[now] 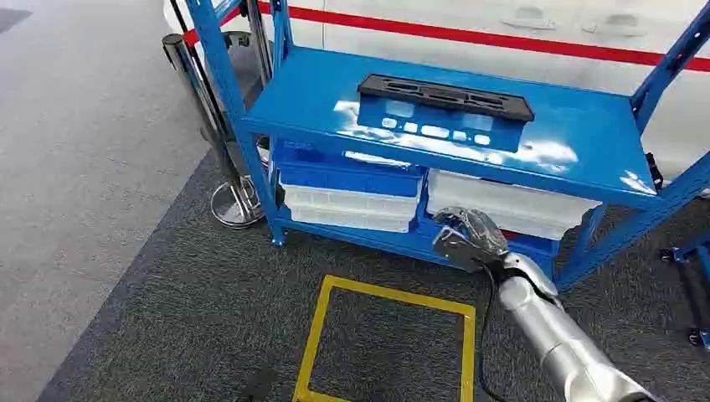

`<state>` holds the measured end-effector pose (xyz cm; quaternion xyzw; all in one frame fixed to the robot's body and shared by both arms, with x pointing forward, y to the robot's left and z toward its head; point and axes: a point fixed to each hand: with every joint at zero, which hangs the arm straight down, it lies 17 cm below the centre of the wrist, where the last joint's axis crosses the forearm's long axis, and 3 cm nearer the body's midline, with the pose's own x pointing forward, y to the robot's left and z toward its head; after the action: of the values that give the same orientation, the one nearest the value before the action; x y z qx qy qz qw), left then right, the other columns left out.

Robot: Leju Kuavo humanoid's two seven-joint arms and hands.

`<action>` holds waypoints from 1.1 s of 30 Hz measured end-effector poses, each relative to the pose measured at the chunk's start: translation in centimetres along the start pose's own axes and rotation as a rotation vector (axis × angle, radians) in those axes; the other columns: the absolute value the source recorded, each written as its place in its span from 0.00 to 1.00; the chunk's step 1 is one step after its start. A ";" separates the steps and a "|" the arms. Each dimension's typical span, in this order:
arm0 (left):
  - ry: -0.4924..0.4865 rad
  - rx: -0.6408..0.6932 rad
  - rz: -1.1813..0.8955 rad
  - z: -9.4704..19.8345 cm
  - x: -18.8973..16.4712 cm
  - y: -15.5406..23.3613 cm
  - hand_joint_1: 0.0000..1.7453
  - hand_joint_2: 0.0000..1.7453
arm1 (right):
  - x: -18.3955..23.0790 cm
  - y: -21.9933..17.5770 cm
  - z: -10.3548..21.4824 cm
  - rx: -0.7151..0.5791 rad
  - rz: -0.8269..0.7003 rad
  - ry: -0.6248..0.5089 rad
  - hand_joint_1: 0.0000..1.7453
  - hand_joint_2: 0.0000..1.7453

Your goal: Take the parts from the cabinet and place them on the table.

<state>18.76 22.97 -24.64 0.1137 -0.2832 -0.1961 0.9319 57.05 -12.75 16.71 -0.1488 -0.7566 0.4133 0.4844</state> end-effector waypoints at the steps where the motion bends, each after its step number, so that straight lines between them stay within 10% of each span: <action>1: -0.004 -0.002 0.005 -0.1 0.2 0.0 0.00 1.00 | 0.1 -0.3 -0.3 0.005 0.004 -0.004 1.00 1.00; 33: 0.052 0.020 0.061 -0.1 -0.5 0.3 0.00 1.00 | 4.0 -7.5 -5.8 -0.119 0.136 -0.057 1.00 1.00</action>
<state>18.54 23.41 -24.85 0.1195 -0.2642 -0.1619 0.9433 61.40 -12.06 26.07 -0.2165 -0.7815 0.4037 0.4236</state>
